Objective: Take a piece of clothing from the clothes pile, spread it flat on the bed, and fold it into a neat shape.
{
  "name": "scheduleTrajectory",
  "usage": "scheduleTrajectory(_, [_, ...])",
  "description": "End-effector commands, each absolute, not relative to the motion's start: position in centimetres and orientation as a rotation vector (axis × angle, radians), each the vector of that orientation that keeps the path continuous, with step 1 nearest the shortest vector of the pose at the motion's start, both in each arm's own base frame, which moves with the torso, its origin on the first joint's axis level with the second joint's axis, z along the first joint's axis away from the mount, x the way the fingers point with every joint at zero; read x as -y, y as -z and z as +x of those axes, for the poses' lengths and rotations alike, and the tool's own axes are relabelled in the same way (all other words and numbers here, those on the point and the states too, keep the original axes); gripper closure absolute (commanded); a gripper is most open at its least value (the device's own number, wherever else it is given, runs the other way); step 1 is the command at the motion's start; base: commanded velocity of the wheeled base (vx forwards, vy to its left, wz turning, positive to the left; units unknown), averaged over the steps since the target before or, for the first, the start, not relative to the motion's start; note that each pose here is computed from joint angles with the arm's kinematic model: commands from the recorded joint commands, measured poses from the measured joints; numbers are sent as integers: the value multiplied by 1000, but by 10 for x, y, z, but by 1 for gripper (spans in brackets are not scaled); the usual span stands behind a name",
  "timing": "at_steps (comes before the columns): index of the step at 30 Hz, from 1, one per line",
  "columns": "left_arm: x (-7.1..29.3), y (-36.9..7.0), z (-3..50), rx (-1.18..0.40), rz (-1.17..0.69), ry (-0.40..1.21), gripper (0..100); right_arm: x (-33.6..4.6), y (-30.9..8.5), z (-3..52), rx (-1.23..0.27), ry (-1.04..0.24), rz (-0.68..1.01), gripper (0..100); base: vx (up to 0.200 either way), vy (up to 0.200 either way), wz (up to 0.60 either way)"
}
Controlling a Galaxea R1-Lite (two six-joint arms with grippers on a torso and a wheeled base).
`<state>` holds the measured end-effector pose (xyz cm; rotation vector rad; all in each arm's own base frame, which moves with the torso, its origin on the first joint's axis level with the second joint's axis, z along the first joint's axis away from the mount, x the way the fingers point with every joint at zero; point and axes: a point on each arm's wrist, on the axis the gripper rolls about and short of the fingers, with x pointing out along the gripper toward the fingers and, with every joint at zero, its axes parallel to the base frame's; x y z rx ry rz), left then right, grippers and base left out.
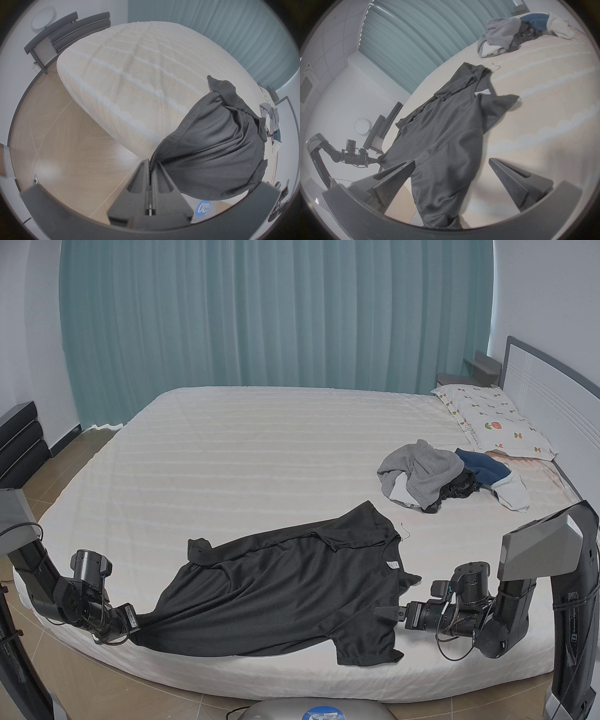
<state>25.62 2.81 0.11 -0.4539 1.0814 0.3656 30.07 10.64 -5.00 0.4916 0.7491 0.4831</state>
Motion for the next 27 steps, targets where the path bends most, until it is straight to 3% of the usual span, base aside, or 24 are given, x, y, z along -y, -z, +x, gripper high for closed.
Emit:
scheduleTrajectory(1, [-28, -1, 256, -1082, -454, -366, 100, -113, 58, 302, -780, -492, 479, 0, 0, 0, 0])
scheduleTrajectory(3, [-28, -1, 256, -1082, -453, -365, 100, -116, 58, 303, -789, -495, 469, 0, 0, 0, 0])
scheduleTrajectory(4, [-28, -1, 256, -1082, -453, -365, 100, -117, 59, 303, -797, -493, 458, 100, 0, 0, 0])
scheduleTrajectory(11, [-27, 0, 255, -1090, -452, -366, 100, -111, 59, 291, -821, -463, 396, 100, 0, 0, 0])
scheduleTrajectory(27, [-15, 5, 245, -1153, -455, -296, 100, -37, 27, 224, -897, -357, 342, 100, 0, 0, 0])
